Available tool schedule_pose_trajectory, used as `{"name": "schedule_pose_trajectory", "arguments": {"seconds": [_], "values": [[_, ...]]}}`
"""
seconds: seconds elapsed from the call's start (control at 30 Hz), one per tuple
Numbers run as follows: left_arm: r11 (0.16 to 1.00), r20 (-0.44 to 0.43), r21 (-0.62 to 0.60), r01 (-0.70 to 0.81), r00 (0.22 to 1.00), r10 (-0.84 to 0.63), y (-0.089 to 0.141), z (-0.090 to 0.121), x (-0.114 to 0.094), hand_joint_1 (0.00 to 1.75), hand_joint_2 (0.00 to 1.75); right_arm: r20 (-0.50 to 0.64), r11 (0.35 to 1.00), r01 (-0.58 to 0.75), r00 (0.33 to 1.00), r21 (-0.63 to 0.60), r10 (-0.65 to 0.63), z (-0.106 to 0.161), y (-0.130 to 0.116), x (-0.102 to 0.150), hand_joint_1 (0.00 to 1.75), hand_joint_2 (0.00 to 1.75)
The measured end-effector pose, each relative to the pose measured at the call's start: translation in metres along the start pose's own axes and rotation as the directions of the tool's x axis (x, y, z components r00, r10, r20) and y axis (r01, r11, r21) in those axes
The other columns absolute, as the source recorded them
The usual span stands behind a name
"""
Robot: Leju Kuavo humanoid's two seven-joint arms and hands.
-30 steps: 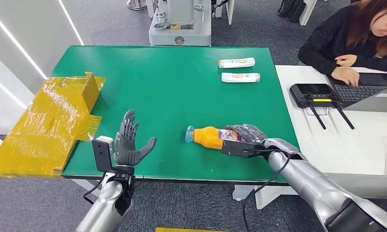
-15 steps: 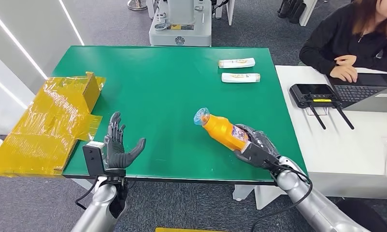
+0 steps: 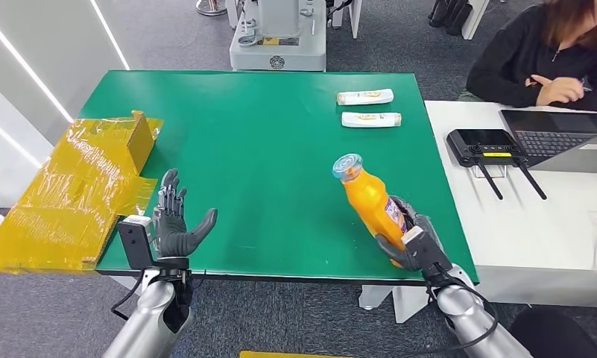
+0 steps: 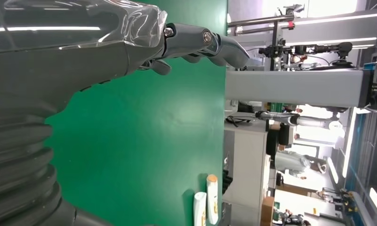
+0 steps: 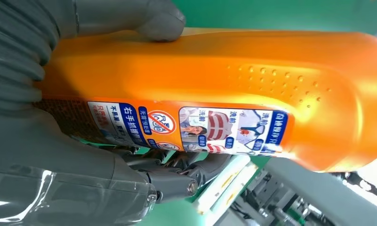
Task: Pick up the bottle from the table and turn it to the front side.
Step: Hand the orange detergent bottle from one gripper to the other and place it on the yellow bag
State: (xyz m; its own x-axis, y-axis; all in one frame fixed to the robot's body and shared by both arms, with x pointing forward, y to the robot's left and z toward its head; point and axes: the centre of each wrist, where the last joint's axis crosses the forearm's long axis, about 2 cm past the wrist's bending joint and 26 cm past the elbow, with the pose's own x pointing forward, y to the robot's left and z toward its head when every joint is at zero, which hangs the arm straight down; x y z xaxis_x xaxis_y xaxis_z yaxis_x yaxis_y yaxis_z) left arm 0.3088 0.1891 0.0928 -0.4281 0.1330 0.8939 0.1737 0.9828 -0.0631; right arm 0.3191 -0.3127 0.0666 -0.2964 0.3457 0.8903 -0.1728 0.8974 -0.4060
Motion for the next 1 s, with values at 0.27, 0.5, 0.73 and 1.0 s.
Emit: {"name": "schedule_pose_trajectory", "arguments": {"seconds": [0.27, 0.5, 0.73, 1.0], "values": [[0.999, 0.009, -0.039, -0.012, 1.0, 0.012, -0.002, -0.01, 0.004, 0.0, 1.75, -0.006, 0.987, 0.078, 0.997, -0.138, -0.08, 0.025, -0.011, -0.002, 1.75, 1.75], [0.997, 0.014, -0.067, -0.022, 1.0, 0.023, -0.007, -0.019, 0.007, 0.0, 1.75, 0.021, 0.973, 0.087, 0.996, -0.213, -0.084, 0.025, -0.03, 0.002, 1.75, 1.75], [0.992, 0.019, -0.119, -0.033, 0.999, 0.036, -0.013, -0.03, 0.013, 0.0, 1.75, 0.087, 0.964, 0.078, 0.995, -0.255, -0.058, -0.007, -0.057, 0.014, 1.75, 1.75], [0.986, 0.031, -0.16, -0.045, 0.998, 0.051, -0.019, -0.04, 0.017, 0.0, 1.75, 0.141, 0.959, 0.068, 0.989, -0.275, -0.03, -0.032, -0.072, 0.026, 1.75, 1.75]]}}
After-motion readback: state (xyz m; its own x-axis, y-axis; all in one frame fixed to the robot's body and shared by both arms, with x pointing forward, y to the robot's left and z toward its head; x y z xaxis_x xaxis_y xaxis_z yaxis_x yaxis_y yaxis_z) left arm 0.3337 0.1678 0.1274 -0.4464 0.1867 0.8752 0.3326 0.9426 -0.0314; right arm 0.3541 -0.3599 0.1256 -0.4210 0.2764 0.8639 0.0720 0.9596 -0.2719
